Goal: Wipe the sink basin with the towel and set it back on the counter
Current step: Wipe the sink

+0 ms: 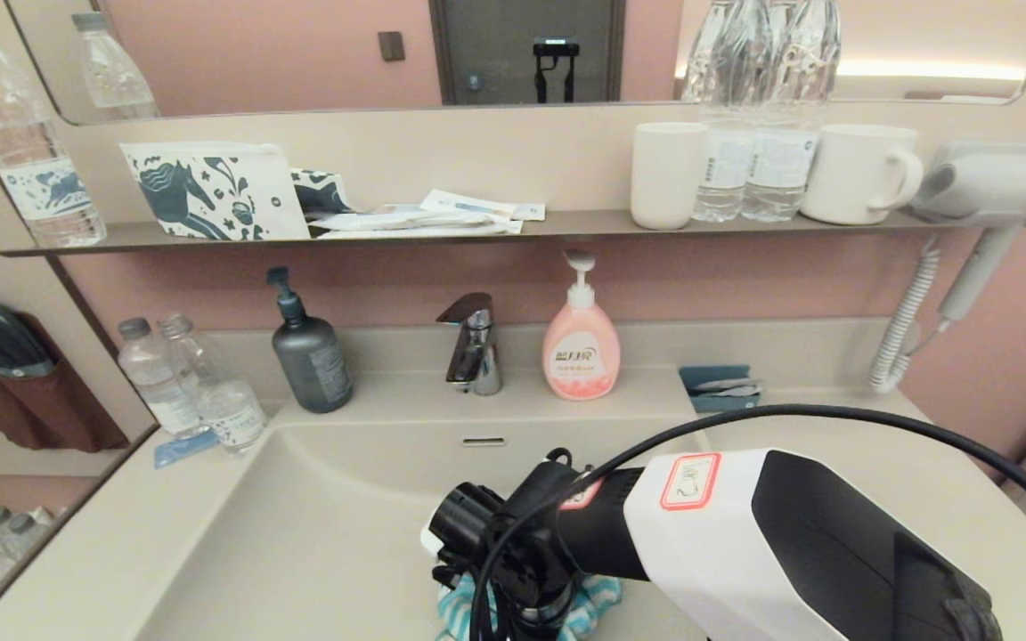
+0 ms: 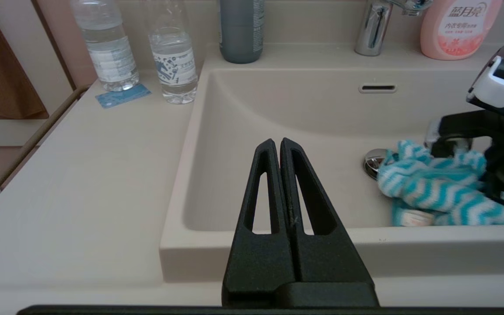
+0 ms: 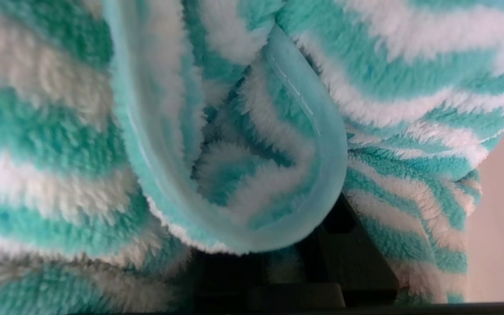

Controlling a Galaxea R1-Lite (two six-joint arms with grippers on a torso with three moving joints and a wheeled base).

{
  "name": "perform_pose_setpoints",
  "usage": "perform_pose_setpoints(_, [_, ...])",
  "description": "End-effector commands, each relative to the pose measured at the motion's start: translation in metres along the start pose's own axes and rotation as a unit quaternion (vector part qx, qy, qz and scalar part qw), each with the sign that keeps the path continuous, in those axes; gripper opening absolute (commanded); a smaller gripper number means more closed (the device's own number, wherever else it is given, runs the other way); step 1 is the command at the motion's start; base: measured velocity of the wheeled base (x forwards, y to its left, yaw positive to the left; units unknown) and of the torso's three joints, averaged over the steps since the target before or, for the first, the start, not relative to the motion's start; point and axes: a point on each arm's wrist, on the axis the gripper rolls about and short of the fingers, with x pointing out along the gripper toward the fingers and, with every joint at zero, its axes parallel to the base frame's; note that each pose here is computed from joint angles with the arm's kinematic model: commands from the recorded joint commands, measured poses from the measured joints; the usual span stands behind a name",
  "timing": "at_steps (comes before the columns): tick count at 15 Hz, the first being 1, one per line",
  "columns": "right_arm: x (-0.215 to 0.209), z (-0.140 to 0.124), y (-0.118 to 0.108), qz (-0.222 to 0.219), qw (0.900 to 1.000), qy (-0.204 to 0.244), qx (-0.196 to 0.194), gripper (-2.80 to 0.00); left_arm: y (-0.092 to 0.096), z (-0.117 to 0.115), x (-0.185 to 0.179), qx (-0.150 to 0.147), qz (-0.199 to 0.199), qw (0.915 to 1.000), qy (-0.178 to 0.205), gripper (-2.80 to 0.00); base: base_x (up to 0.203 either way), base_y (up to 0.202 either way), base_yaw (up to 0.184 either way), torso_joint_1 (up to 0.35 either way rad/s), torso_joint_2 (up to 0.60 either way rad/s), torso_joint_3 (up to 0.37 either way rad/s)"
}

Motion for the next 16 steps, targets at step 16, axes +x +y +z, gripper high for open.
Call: perform_pose_setpoints(16, [0.023,0.057,0.048,0.052,0.961,-0.270,0.034,-2.80,0.000,0.000,0.000,0.000,0.000,1.0000,0.001,-2.80,0.000,0.000,0.000,0.000,0.00,0.000])
